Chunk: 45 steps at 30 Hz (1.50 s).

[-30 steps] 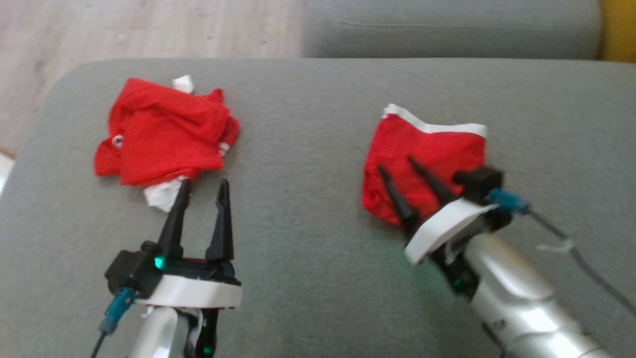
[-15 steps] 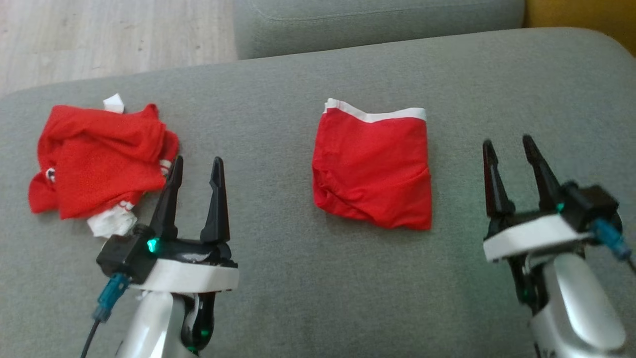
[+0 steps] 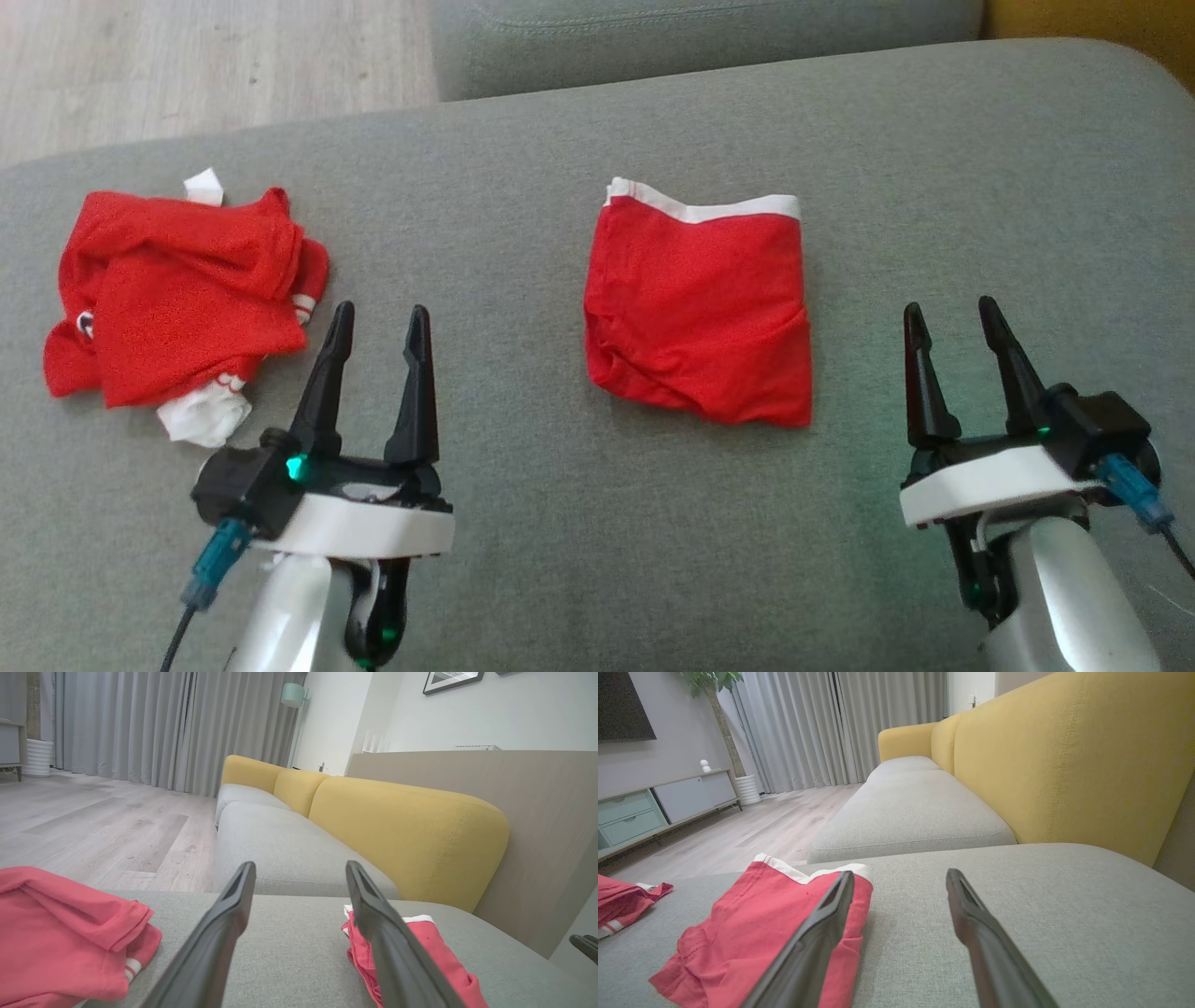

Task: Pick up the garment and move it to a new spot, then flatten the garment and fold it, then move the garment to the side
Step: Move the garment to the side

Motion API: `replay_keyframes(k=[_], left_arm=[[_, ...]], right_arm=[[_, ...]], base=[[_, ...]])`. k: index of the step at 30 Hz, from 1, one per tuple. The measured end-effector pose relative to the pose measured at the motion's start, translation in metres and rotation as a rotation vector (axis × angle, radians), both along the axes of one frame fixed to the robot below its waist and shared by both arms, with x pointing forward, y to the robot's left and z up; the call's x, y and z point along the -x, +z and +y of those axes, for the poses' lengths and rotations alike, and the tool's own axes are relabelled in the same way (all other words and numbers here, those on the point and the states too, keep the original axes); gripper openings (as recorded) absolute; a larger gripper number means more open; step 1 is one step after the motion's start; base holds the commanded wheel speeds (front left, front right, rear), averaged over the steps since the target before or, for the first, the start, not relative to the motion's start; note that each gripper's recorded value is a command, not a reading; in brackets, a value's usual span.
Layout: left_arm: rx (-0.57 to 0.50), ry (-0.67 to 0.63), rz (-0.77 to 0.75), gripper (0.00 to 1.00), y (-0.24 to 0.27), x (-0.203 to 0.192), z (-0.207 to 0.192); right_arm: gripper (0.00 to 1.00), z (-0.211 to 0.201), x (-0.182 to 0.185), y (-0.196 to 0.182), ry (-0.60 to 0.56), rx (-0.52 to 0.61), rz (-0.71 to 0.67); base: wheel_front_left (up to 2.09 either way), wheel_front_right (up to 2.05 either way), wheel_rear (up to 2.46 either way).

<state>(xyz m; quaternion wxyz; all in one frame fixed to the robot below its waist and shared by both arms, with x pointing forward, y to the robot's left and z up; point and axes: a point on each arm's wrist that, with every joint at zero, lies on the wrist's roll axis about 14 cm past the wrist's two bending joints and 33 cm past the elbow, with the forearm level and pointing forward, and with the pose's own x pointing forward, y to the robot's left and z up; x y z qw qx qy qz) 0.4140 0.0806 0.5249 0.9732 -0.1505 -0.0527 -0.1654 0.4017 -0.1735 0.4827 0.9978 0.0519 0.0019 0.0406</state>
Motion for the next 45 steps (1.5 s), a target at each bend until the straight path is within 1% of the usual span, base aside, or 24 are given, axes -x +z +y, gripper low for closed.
replay_keyframes(k=[5,12,18,24,28,29,30,31,38,41,42,45], left_arm=[[-0.004,0.006,0.012,1.0,-0.004,0.002,0.003],[-0.011,0.027,0.046,1.0,-0.017,0.002,0.011],[-0.02,0.044,0.073,1.0,-0.027,-0.001,0.018],[-0.027,0.078,0.09,1.0,-0.033,-0.008,0.031],[-0.035,0.099,0.118,1.0,-0.043,-0.006,0.039],[-0.038,0.107,0.127,1.0,-0.046,-0.006,0.042],[-0.038,0.109,0.131,1.0,-0.047,-0.006,0.043],[-0.039,0.11,0.133,1.0,-0.048,-0.006,0.043],[-0.03,0.066,0.099,1.0,-0.039,-0.015,0.028],[-0.024,0.028,0.083,1.0,-0.034,-0.018,0.015],[-0.024,0.028,0.083,1.0,-0.034,-0.018,0.015],[-0.017,-0.025,0.064,1.0,-0.028,-0.021,-0.004]], right_arm=[[1.0,0.006,-0.008,-0.012,0.017,0.015,0.038],[1.0,0.027,-0.036,-0.032,0.072,-0.002,0.108],[1.0,0.049,-0.055,-0.07,0.114,-0.064,0.264],[1.0,0.076,-0.065,-0.109,0.157,-0.131,0.415],[1.0,0.088,-0.079,-0.115,0.188,-0.12,0.426],[0.95,0.091,-0.086,-0.115,0.198,-0.106,0.419],[0.41,0.092,-0.09,-0.114,0.204,-0.096,0.412],[0.0,0.093,-0.091,-0.114,0.209,-0.084,0.407],[0.0,0.087,-0.091,-0.109,0.236,0.021,0.38],[0.0,0.074,-0.086,-0.107,0.237,0.08,0.375],[0.0,0.074,-0.086,-0.107,0.237,0.08,0.375],[0.0,0.051,-0.082,-0.104,0.229,0.158,0.368]], base=[[0.0,0.0,0.0],[0.0,0.0,0.0],[0.0,0.0,0.0],[0.0,0.0,0.0],[0.0,0.0,0.0],[0.0,0.0,0.0],[0.0,0.0,0.0],[0.0,0.0,0.0],[0.0,0.0,0.0],[0.0,0.0,0.0],[0.0,0.0,0.0],[0.0,0.0,0.0]])
